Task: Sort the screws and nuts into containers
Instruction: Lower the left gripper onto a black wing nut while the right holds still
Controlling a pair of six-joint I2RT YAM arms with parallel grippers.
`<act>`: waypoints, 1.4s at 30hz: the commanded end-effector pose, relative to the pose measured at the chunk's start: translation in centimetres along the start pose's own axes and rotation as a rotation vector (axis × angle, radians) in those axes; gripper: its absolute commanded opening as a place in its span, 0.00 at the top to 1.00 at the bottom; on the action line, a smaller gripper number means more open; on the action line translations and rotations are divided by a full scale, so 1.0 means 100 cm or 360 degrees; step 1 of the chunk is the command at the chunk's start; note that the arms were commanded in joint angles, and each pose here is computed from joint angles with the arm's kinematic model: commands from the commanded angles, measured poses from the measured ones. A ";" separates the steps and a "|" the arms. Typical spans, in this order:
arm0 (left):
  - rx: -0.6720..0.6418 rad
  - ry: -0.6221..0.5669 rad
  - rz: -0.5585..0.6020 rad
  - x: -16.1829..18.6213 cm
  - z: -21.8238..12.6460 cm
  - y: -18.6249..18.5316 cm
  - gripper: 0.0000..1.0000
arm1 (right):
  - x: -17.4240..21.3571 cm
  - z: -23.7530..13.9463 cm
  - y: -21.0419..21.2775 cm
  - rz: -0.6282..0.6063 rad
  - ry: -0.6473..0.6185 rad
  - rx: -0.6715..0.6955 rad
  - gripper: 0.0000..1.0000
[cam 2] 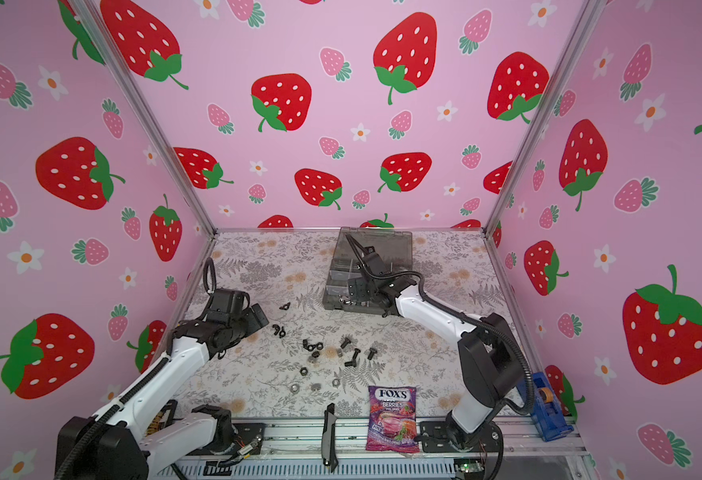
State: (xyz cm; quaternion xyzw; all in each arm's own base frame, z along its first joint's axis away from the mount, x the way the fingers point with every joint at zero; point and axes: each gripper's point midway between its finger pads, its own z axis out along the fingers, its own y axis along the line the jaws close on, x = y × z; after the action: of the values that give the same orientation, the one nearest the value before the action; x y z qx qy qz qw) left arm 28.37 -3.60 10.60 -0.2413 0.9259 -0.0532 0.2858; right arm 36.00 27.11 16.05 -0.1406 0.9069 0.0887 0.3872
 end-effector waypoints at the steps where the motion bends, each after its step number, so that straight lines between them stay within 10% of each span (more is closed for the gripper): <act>1: -0.0070 0.0049 0.0167 0.004 -0.004 -0.010 0.09 | -0.010 -0.011 -0.015 0.0113 -0.0121 0.0070 0.00; 28: -0.0146 0.0453 0.0566 0.061 0.062 -0.051 0.77 | 0.004 -0.043 -0.069 0.0405 -0.0305 0.0340 0.00; 42: -0.0182 0.0477 0.0568 0.066 0.070 -0.046 0.89 | 0.005 -0.036 -0.070 0.0392 -0.0277 0.0372 0.00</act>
State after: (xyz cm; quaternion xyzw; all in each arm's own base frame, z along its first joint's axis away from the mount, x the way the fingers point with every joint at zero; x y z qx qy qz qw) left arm 28.65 -10.42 2.17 -0.0774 0.9883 0.0121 0.1309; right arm 35.12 19.99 17.68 0.0091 0.8856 0.0506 0.4617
